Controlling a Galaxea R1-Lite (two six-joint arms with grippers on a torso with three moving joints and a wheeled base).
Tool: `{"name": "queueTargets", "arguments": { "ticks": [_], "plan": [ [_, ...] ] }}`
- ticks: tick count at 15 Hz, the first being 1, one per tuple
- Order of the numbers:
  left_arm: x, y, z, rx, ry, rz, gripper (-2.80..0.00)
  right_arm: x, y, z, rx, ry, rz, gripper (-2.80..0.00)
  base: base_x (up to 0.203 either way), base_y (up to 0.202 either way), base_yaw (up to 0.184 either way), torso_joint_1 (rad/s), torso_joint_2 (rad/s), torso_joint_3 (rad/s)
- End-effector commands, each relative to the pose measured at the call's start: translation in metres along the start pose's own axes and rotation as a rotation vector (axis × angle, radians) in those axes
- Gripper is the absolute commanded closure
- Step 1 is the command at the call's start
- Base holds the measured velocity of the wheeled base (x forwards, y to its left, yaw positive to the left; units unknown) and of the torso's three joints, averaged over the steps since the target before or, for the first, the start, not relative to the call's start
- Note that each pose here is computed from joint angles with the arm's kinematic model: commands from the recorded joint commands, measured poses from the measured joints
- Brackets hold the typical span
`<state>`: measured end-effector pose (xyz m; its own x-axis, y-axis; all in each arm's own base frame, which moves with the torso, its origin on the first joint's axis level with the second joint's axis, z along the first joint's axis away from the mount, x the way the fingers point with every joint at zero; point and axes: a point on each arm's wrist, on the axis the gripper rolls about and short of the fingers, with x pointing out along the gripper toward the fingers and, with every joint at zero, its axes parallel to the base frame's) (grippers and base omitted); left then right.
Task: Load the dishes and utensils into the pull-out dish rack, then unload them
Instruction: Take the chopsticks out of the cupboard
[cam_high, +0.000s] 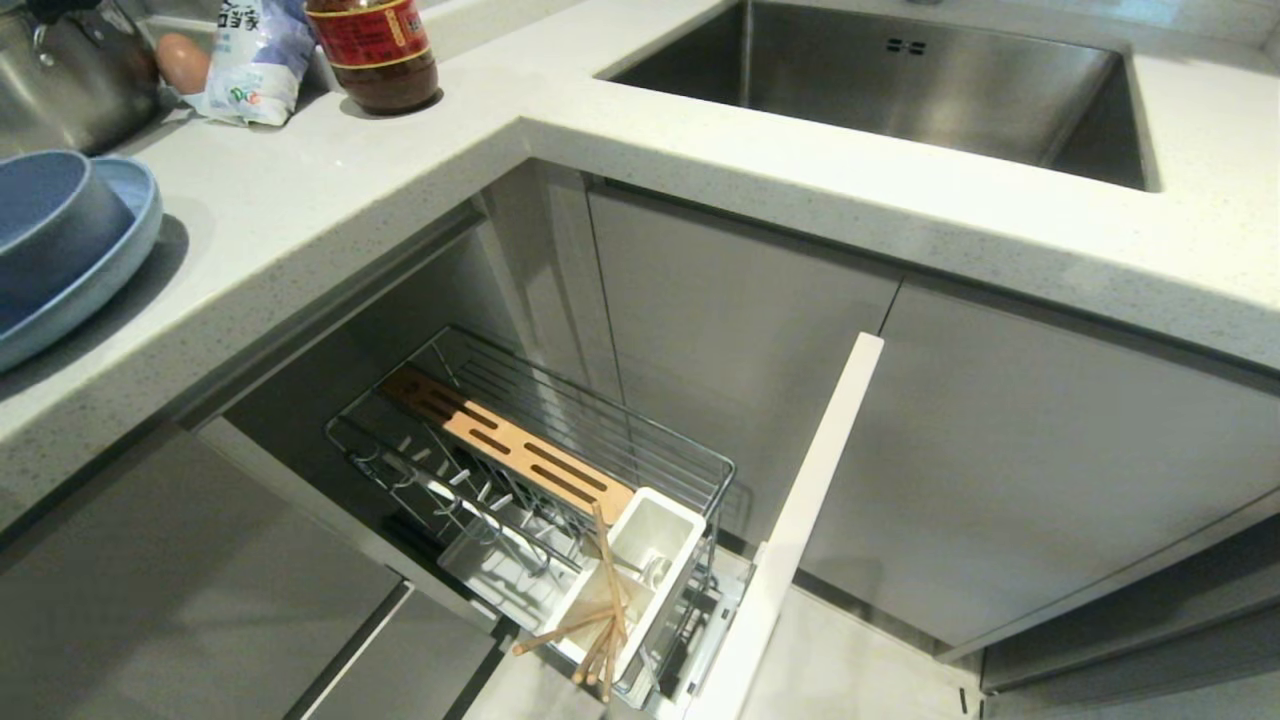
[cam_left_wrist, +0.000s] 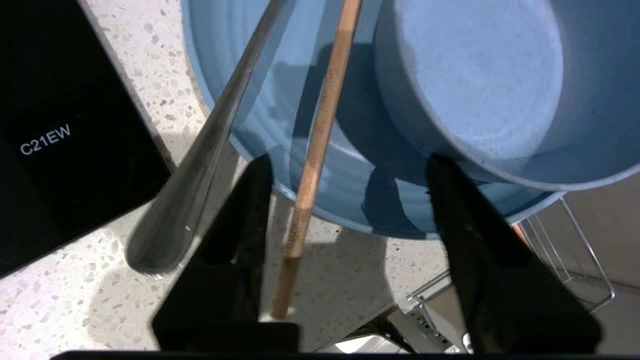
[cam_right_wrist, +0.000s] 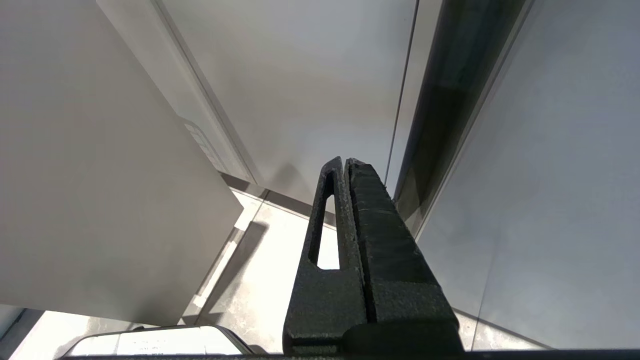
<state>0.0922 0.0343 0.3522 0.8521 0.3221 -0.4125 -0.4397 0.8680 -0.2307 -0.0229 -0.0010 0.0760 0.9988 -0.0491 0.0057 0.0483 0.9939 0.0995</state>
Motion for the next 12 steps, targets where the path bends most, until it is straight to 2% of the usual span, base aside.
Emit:
{"name": "queueTargets", "arguments": {
  "ticks": [1, 7, 8, 10, 12],
  "plan": [
    [-0.006, -0.001, 0.003, -0.004, -0.026, -0.004, -2.8, 0.0, 0.0, 0.0, 0.0, -0.002, 0.0, 0.0, 0.0, 0.0, 0.0, 0.0, 0.0, 0.0],
    [-0.034, -0.003, 0.014, -0.024, -0.141, -0.024, -2.8, 0.0, 0.0, 0.0, 0.001, -0.005, 0.001, 0.0, 0.0, 0.0, 0.0, 0.0, 0.0, 0.0],
    [-0.043, -0.003, 0.016, -0.039, -0.179, -0.021, 0.0, 0.0, 0.0, 0.0, 0.001, -0.005, 0.001, 0.0, 0.0, 0.0, 0.0, 0.0, 0.0, 0.0],
    [-0.059, -0.003, 0.019, -0.047, -0.244, -0.014, 0.0, 0.0, 0.0, 0.0, 0.001, -0.005, 0.001, 0.0, 0.0, 0.0, 0.0, 0.0, 0.0, 0.0],
    [-0.081, -0.005, 0.027, -0.06, -0.359, -0.03, 0.0, 0.0, 0.0, 0.0, 0.001, -0.005, 0.001, 0.0, 0.0, 0.0, 0.0, 0.0, 0.0, 0.0]
  ]
}}
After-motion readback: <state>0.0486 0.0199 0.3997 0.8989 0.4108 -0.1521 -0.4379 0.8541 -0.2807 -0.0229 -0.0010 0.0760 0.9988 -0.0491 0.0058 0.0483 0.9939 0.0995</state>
